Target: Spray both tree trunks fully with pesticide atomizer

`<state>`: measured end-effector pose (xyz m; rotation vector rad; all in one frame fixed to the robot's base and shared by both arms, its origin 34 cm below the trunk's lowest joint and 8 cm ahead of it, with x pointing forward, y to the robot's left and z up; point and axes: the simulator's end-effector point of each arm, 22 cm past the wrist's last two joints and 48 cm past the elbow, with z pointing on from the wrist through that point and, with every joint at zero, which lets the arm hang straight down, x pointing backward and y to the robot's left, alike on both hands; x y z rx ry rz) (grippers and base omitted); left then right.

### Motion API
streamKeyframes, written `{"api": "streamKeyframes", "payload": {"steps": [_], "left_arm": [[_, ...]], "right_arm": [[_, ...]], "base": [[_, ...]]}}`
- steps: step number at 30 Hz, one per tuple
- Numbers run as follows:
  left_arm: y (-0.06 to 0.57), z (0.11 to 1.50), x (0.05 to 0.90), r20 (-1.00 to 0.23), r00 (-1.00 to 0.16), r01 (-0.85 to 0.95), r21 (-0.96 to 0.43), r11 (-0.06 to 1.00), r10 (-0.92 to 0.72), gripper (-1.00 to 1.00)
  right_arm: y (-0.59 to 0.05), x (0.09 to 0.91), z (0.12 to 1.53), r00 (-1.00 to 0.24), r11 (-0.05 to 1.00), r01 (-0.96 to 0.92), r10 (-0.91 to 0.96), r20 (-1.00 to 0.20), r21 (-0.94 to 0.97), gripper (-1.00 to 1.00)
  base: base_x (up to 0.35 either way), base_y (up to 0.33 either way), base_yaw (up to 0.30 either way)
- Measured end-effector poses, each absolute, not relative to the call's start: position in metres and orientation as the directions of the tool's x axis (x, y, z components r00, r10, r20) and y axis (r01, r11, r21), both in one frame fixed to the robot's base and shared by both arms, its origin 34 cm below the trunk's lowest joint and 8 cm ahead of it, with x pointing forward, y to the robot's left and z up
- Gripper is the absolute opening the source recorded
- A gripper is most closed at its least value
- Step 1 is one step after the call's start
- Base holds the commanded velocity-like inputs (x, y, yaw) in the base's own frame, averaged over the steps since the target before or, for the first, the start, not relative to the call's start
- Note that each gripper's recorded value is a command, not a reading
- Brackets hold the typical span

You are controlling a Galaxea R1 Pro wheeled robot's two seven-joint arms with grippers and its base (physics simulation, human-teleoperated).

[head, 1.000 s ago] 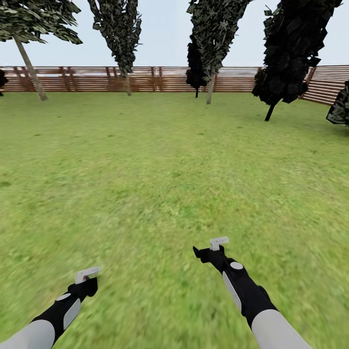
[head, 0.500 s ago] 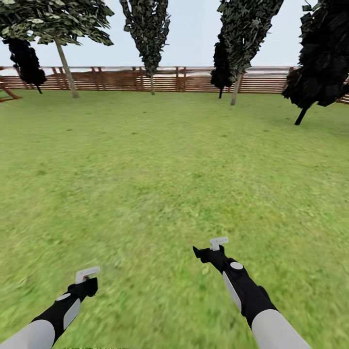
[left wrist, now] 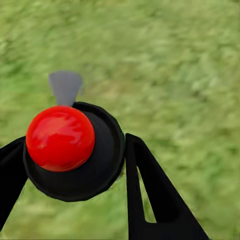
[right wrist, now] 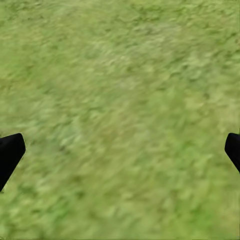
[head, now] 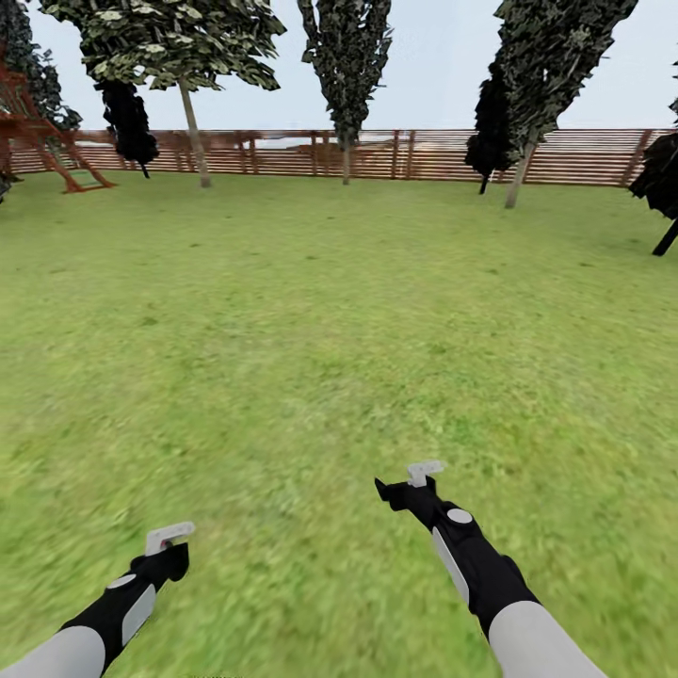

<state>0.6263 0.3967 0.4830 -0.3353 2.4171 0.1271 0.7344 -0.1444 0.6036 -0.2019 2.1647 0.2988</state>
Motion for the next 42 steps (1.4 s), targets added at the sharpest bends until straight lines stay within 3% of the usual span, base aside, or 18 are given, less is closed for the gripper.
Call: {"api": "streamKeyframes", "payload": {"steps": [20, 42], "left_arm": [[0.397, 0.483, 0.626, -0.648, -0.732, -0.276, 0.001, 0.961, -0.209, -1.00], [0.398, 0.489, 0.632, -0.663, -0.719, -0.279, -0.004, 0.960, -0.211, -1.00]], "right_arm": [[-0.144, 0.734, 0.604, -0.571, 0.957, -0.255, -0.034, -0.820, 0.138, 1.00], [-0.129, 0.733, 0.608, -0.567, 0.950, -0.274, -0.030, -0.823, 0.154, 1.00]], "base": [[0.091, 0.299, 0.278], [0.178, 0.282, 0.027]]}}
